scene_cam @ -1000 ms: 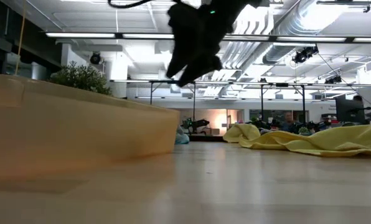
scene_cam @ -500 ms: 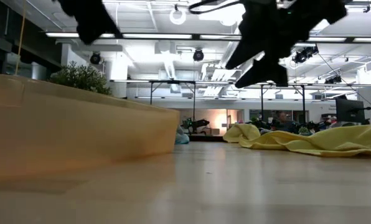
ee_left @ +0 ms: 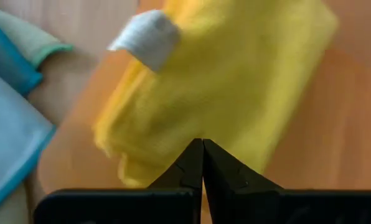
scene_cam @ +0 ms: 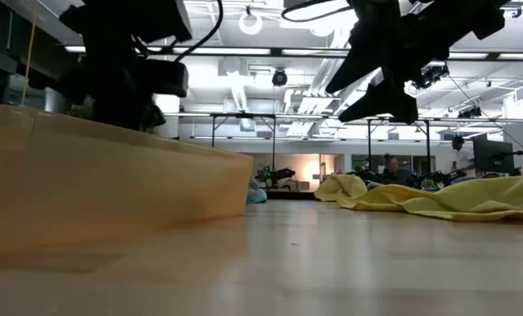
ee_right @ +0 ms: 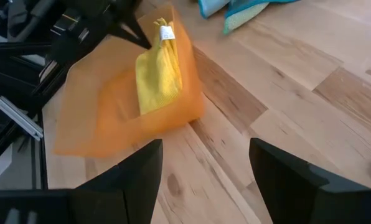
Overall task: Fold microfiber towels
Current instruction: Fold the middle right yellow microfiber towel
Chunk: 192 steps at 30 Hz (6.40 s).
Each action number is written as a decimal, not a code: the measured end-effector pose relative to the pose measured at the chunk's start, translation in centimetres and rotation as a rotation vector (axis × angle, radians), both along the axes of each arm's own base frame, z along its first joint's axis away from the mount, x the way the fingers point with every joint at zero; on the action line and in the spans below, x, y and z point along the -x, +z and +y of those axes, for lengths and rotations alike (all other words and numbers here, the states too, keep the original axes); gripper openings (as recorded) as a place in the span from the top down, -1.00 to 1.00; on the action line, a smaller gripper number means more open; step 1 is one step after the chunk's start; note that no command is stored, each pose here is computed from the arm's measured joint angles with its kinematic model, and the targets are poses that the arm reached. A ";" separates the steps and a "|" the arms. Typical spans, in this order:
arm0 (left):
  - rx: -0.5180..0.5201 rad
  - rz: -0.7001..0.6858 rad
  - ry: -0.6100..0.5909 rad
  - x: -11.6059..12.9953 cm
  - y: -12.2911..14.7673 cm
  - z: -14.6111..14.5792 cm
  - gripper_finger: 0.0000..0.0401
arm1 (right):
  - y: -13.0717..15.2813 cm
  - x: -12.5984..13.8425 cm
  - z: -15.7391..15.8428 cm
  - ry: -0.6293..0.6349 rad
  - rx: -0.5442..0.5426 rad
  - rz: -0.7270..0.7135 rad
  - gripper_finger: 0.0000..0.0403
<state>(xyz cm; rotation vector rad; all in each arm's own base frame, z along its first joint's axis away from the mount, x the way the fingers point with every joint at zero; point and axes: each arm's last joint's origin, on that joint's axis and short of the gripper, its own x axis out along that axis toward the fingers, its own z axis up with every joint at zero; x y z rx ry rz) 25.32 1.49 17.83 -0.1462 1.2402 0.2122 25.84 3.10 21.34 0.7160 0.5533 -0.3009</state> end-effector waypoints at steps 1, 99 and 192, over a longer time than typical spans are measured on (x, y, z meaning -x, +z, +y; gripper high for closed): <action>-0.006 0.001 -0.005 0.1 0.1 0.3 1.00 | 0.0 0.0 0.0 0.000 0.000 -0.001 -0.15; 0.163 -1.171 0.186 4.7 16.3 -1.6 1.00 | -1.1 -2.5 2.6 0.222 -0.072 0.563 0.98; 0.062 -0.343 -0.328 -11.6 2.3 -3.5 1.00 | 0.3 6.0 10.1 0.570 -0.045 0.625 -0.02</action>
